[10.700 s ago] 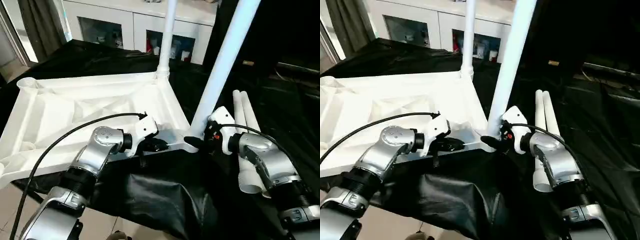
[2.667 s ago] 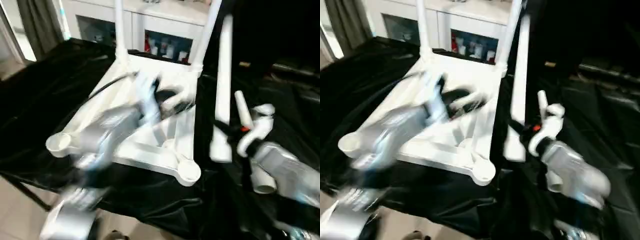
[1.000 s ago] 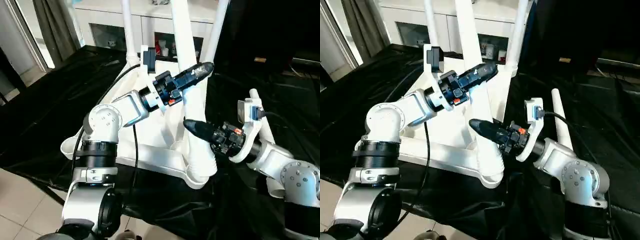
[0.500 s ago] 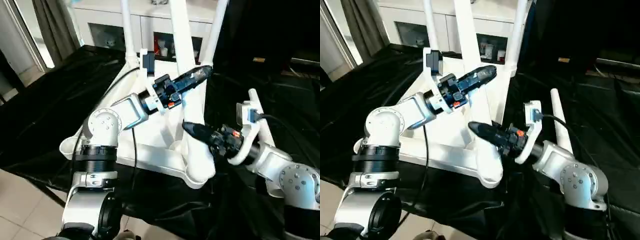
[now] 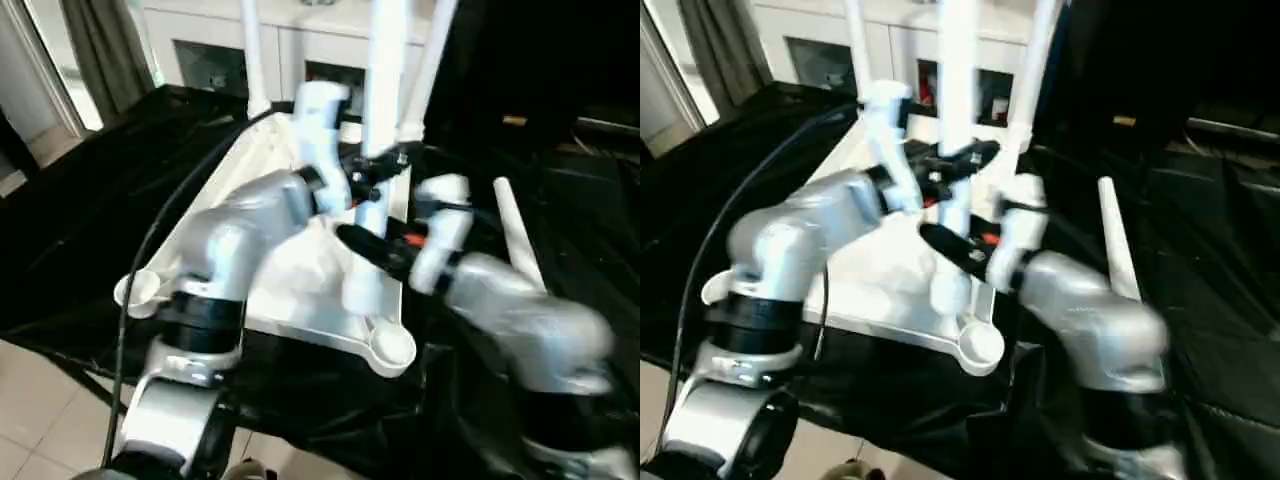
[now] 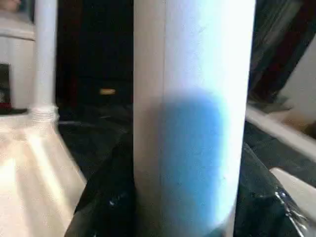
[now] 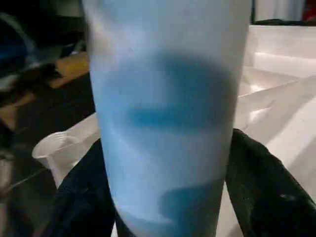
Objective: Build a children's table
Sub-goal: Pick table leg
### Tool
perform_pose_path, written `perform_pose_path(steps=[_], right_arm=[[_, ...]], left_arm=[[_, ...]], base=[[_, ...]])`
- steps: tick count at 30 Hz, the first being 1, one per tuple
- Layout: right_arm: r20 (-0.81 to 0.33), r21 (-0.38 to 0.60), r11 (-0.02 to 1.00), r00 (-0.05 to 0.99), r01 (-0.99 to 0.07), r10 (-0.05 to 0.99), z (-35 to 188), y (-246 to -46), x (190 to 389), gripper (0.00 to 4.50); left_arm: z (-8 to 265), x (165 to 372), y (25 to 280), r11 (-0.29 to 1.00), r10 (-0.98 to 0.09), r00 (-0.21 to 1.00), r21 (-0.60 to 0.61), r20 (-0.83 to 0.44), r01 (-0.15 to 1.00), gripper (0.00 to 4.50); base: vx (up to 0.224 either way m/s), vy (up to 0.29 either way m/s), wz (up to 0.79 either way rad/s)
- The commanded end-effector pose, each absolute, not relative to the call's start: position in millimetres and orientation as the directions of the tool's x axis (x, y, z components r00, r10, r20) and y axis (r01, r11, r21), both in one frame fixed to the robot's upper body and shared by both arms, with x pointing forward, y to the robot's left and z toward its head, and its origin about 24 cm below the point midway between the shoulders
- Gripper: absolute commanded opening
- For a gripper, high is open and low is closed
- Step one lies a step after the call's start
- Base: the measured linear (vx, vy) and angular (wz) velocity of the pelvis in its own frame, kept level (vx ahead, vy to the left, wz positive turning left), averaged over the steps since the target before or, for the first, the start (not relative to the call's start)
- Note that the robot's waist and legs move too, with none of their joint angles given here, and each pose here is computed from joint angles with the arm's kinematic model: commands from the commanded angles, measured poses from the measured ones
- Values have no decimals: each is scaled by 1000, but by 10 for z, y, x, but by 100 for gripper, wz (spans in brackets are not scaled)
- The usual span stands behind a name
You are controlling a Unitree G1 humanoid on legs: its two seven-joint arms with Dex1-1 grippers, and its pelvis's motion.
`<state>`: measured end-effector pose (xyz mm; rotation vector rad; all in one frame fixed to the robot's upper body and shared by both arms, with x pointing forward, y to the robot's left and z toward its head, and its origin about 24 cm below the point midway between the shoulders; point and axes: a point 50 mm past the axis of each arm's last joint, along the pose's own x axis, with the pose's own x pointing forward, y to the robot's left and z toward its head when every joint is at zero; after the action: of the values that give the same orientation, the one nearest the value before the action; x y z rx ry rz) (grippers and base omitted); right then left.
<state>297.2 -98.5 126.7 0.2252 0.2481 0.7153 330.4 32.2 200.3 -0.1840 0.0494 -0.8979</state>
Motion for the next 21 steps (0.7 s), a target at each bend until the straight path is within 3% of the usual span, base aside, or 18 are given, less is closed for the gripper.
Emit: perform_pose_path(steps=[1, 3, 4, 7, 9, 17, 19, 21], right_arm=[[-170, 257, 797, 786, -547, 594, 1257, -1050, 3029, 296], [-177, 241, 812, 799, -531, 575, 1263, -1057, 3034, 296], [-179, 236, 816, 801, -528, 571, 1263, -1058, 3032, 269], [-180, 235, 825, 811, -514, 556, 1268, -1060, 3031, 259], [-181, 232, 831, 816, -506, 548, 1266, -1066, 3030, 226], [-169, 218, 807, 793, -550, 586, 1293, -1055, 3036, 196], [-139, 240, 773, 767, -587, 626, 1339, -1044, 3041, 192], [-108, 253, 729, 730, -636, 674, 1381, -1046, 3032, 191]], left_arm=[[2140, 3297, 312, 639, -762, 645, -90, 59, 764, 181], [2148, 3318, 324, 669, -739, 672, -59, 58, 741, 181], [2149, 3322, 326, 676, -732, 678, -52, 59, 735, 181], [2159, 3349, 349, 706, -703, 708, -49, 65, 706, 181], [2175, 3364, 368, 723, -686, 724, -42, 72, 689, 181], [2215, 3394, 467, 762, -641, 761, -32, 100, 646, 181], [2246, 3368, 489, 719, -683, 716, -40, 142, 694, 237], [2258, 3316, 508, 622, -750, 639, -146, 169, 769, 251]], base=[[0, 0, 0], [0, 0, 0], [0, 0, 0], [0, 0, 0], [0, 0, 0], [0, 0, 0], [0, 0, 0], [0, 0, 0]])
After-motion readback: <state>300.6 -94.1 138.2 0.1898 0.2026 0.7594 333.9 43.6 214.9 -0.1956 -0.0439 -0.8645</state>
